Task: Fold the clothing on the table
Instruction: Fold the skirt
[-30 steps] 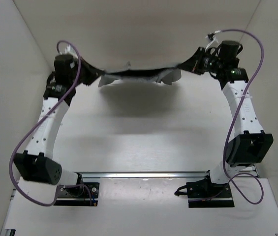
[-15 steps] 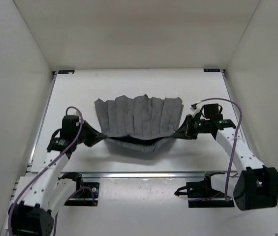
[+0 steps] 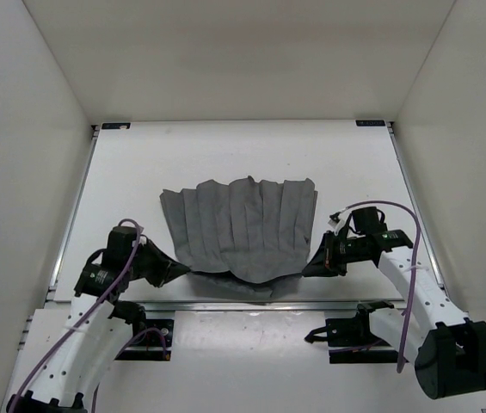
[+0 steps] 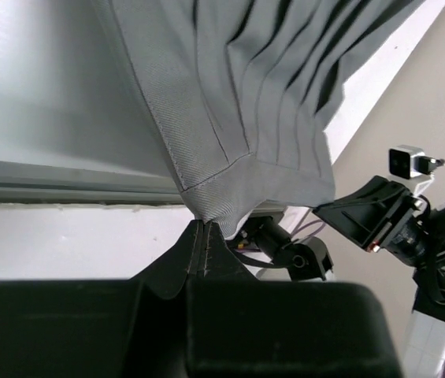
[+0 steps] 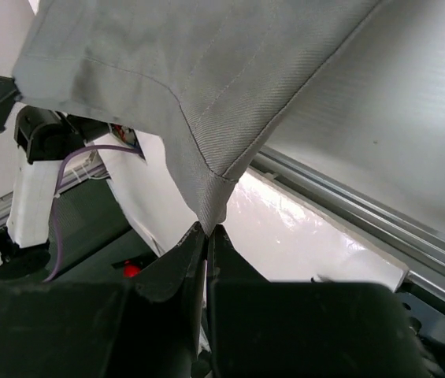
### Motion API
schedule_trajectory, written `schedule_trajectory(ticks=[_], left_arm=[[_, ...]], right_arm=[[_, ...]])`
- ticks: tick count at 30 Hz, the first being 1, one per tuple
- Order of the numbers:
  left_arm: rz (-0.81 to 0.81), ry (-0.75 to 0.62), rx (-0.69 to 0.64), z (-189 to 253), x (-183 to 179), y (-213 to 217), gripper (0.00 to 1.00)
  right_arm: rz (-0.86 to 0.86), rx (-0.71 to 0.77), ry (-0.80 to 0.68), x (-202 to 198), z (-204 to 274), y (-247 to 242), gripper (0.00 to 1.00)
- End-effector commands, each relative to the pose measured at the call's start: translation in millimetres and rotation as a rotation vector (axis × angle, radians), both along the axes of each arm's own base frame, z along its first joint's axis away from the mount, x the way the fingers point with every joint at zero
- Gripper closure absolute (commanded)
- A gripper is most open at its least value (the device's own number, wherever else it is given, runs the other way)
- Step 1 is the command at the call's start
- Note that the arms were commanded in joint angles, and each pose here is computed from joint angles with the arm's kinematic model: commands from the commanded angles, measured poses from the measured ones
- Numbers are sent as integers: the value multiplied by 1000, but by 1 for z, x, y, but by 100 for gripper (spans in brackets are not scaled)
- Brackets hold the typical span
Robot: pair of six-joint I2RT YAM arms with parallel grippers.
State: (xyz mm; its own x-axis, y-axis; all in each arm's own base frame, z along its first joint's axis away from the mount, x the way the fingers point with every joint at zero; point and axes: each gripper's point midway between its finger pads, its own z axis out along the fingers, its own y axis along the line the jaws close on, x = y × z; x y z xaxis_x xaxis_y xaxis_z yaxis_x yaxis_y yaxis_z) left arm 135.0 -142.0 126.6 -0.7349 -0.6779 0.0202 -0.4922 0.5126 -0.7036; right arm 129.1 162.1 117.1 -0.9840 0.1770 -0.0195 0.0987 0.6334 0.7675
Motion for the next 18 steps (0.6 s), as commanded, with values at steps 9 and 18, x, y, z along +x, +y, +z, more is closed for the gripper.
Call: schedule_trajectory(ticks=[9, 18], left_arm=[[65, -137, -103, 58, 67, -10, 100], [146, -156, -138, 59, 116, -4, 100]], right_arm=[[-18, 141, -158, 69, 60, 7, 100], [-63, 239, -214, 143, 94, 8, 100]])
